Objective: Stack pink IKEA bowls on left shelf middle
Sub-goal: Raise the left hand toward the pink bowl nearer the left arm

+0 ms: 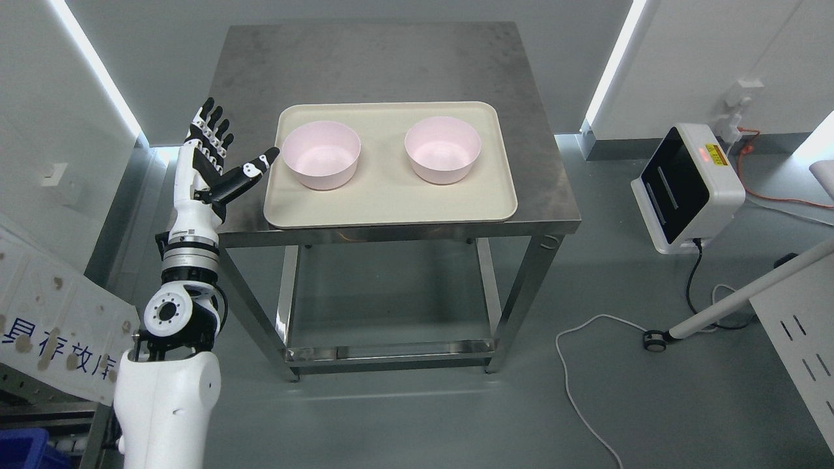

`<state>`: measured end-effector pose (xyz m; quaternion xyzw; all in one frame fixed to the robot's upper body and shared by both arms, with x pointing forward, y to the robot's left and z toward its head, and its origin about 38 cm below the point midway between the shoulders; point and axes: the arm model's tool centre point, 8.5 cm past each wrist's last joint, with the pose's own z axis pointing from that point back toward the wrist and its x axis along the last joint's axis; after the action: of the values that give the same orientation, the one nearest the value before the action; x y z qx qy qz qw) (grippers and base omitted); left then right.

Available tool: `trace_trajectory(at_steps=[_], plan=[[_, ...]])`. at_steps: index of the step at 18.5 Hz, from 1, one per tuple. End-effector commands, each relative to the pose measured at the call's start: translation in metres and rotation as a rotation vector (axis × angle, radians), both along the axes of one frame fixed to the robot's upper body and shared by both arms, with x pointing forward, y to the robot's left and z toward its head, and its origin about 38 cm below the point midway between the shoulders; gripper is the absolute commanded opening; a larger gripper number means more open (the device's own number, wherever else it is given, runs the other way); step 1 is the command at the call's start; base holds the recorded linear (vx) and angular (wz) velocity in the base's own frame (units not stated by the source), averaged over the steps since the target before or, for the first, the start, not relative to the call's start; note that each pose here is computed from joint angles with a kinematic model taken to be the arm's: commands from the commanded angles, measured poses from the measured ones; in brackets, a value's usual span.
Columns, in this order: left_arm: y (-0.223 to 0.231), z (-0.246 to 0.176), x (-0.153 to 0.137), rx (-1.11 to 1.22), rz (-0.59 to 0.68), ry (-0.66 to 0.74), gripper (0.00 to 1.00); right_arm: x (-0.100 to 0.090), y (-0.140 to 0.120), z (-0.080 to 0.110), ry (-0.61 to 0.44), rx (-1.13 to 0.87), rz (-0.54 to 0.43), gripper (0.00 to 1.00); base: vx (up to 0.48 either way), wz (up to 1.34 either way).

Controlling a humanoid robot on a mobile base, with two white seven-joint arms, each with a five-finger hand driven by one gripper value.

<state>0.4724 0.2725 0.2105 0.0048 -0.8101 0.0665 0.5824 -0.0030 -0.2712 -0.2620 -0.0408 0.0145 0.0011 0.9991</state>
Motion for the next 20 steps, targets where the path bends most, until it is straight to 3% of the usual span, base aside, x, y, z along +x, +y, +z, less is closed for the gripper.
trace_trajectory(at_steps=[1,6,9,13,16,20], plan=[[0.005,0.002,0.000,0.021,0.002,-0.002,1.00,-0.008,-0.011,0.001,0.000,-0.017,-0.016,1.00,0.000,0.00],[-0.002,0.004,0.002,0.026,-0.016,-0.007,1.00,-0.008,-0.011,0.001,0.000,-0.017,-0.014,1.00,0.000,0.00],[-0.022,0.014,0.006,0.067,-0.106,-0.029,1.00,-0.008,-0.011,0.001,0.000,-0.017,-0.016,1.00,0.000,0.00],[-0.029,0.053,0.029,0.138,-0.118,-0.081,1.00,-0.008,-0.011,0.001,-0.001,-0.017,-0.014,1.00,0.000,0.00],[-0.030,0.050,0.052,0.199,-0.110,-0.027,1.00,-0.008,-0.011,0.001,-0.001,-0.017,-0.014,1.00,0.000,0.00],[-0.044,0.034,0.075,0.368,-0.339,0.072,1.00,-0.008,-0.011,0.001,-0.001,-0.017,-0.014,1.00,0.000,0.00]])
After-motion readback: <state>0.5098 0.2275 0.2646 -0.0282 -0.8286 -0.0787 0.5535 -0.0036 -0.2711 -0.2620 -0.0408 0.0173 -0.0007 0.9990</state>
